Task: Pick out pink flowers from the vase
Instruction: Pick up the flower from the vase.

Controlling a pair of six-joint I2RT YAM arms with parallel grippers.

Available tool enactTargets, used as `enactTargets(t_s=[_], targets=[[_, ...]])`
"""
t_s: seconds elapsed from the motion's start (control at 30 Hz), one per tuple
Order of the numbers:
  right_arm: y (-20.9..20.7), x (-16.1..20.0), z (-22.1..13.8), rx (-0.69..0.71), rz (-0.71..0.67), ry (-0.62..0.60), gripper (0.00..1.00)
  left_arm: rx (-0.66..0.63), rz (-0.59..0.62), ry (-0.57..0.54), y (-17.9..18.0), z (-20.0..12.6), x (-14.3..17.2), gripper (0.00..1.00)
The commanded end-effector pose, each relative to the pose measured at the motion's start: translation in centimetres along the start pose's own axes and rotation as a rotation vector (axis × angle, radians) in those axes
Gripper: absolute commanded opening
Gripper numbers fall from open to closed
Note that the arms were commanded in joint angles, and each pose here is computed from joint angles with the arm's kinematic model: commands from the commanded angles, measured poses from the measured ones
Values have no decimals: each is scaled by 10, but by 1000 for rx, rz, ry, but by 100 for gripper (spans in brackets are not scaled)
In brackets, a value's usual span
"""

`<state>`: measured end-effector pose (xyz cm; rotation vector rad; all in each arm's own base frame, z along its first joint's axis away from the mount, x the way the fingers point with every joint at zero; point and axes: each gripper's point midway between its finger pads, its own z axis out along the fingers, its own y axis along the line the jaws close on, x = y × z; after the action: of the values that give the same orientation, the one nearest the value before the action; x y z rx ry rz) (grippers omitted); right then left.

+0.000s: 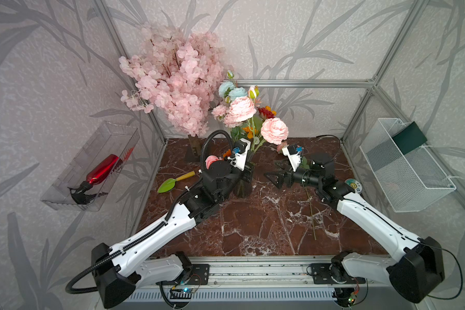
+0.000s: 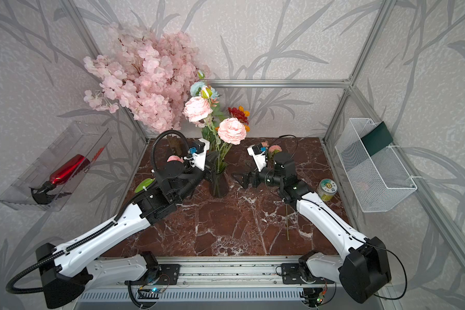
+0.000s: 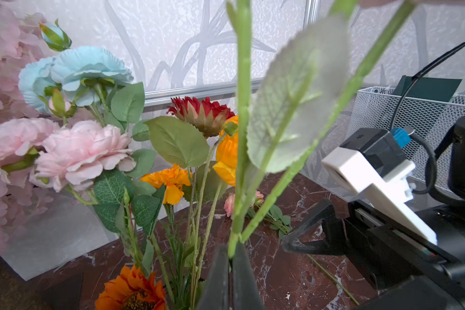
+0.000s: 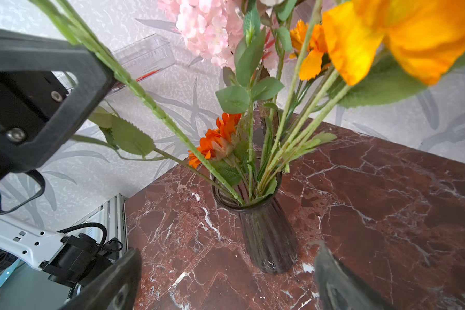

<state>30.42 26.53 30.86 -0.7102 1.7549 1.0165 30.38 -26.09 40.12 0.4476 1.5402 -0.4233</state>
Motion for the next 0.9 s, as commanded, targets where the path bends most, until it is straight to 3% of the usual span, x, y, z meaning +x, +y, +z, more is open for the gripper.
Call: enactTargets(t_s=[0.0,0.4,0.63,0.87], targets=[[9,-25,-3,-9,-59,-38,99,17,-16,-61,1,-14,-33,0],[38,-81,-1,-108,-114,-142,99,47,-40,-144,0,-30,-72,0],[60,-103,1,-193,-159,-162,100,132,-76,-109,-14,-28,-74,0],[82,-110,12,-247,-217,-143,89,162,-98,-92,-20,-27,-67,0]])
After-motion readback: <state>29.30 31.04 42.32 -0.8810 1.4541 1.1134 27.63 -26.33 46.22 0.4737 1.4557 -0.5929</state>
